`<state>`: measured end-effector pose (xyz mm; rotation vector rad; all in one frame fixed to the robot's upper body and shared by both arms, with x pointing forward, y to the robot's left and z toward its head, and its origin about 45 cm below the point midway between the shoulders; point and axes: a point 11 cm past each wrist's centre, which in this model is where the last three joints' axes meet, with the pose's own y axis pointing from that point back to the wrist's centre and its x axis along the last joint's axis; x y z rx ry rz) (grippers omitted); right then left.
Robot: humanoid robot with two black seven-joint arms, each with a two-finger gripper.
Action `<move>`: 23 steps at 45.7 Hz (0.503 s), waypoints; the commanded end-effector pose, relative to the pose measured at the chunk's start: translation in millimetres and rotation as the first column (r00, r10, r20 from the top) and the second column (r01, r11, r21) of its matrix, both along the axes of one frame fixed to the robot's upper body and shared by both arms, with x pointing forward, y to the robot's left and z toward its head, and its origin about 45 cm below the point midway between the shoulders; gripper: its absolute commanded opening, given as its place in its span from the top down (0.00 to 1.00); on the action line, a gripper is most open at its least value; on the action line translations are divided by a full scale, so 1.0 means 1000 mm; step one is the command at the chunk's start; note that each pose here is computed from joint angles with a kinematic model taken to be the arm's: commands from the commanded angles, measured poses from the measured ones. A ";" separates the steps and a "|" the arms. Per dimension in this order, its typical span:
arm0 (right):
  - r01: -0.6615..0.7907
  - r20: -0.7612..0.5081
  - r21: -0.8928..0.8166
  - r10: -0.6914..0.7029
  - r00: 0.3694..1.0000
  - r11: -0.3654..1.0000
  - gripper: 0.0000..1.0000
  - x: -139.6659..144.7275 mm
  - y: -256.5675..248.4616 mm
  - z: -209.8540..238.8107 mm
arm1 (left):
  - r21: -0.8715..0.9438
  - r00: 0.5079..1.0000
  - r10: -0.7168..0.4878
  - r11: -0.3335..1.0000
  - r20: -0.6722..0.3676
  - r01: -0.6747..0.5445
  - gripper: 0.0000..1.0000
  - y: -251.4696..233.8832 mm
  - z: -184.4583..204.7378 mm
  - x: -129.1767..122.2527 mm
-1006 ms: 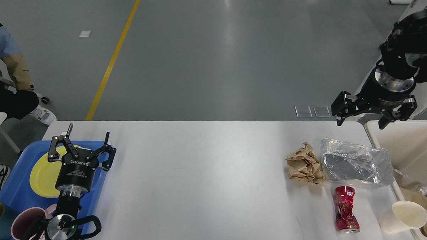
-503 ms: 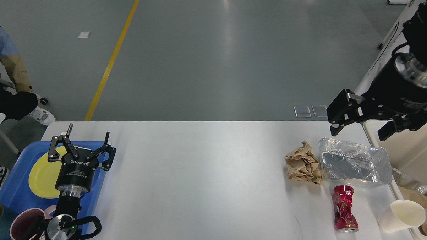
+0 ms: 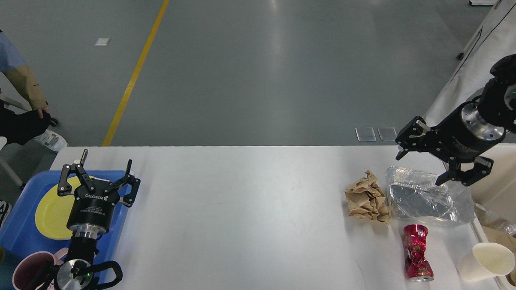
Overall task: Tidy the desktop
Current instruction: 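Raise and reposition the right gripper over the clear plastic bag, then lower the right gripper and grasp the clear plastic bag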
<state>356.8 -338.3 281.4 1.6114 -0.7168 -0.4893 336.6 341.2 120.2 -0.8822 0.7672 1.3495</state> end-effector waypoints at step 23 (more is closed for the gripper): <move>0.423 0.169 -0.218 -0.393 0.904 0.880 0.15 -0.025 -0.053 -0.137 | 0.000 1.000 0.000 1.000 0.001 0.000 0.04 0.000 0.000 0.000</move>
